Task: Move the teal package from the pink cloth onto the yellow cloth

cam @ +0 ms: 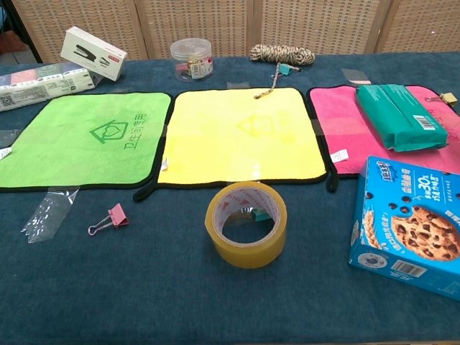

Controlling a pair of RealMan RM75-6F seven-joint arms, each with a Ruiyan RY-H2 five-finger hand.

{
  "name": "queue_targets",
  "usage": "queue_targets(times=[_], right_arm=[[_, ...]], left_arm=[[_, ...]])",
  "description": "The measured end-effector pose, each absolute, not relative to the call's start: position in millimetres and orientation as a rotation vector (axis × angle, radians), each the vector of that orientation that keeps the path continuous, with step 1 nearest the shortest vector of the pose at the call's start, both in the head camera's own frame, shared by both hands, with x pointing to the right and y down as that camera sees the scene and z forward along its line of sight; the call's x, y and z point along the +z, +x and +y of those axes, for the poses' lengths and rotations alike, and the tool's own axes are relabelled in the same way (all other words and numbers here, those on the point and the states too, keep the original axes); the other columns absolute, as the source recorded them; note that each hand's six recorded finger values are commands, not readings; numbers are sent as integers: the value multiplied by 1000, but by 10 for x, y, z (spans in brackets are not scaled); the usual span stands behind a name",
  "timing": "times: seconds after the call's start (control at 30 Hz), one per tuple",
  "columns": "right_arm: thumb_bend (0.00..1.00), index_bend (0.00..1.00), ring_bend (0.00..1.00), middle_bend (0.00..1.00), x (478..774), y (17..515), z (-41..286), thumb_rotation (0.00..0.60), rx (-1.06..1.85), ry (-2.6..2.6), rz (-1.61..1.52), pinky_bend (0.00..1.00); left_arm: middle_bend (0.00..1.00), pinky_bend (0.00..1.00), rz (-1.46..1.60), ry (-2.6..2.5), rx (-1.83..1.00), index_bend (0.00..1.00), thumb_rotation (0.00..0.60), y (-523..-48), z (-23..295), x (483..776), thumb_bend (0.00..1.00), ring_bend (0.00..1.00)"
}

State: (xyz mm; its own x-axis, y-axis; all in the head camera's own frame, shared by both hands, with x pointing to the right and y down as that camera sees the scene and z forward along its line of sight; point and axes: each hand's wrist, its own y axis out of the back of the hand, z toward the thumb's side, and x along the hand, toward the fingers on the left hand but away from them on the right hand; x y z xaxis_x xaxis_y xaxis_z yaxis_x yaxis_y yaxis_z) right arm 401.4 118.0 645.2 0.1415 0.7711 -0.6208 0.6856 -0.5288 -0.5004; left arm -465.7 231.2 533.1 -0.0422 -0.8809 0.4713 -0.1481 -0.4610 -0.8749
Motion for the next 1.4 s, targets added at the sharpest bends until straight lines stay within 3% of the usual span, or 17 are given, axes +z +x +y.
queue_targets(times=[0.23, 0.57, 1.4], right_arm=[[0, 0, 0, 0, 6733, 3808, 994, 600, 1411, -2322, -1430, 0], [0, 0, 0, 0, 7090, 3888, 911, 600, 1566, -2295, -1488, 0], [0, 0, 0, 0, 7304, 3106, 889, 600, 1505, -2486, -1339, 0]], left_arm=[[0, 0, 1117, -1642, -1580, 0, 600, -4702, 2239, 5365, 0, 0], [0, 0, 1130, -1644, -1587, 0, 600, -4739, 2217, 5364, 0, 0], [0, 0, 1133, -1662, -1588, 0, 600, -4748, 2199, 5372, 0, 0]])
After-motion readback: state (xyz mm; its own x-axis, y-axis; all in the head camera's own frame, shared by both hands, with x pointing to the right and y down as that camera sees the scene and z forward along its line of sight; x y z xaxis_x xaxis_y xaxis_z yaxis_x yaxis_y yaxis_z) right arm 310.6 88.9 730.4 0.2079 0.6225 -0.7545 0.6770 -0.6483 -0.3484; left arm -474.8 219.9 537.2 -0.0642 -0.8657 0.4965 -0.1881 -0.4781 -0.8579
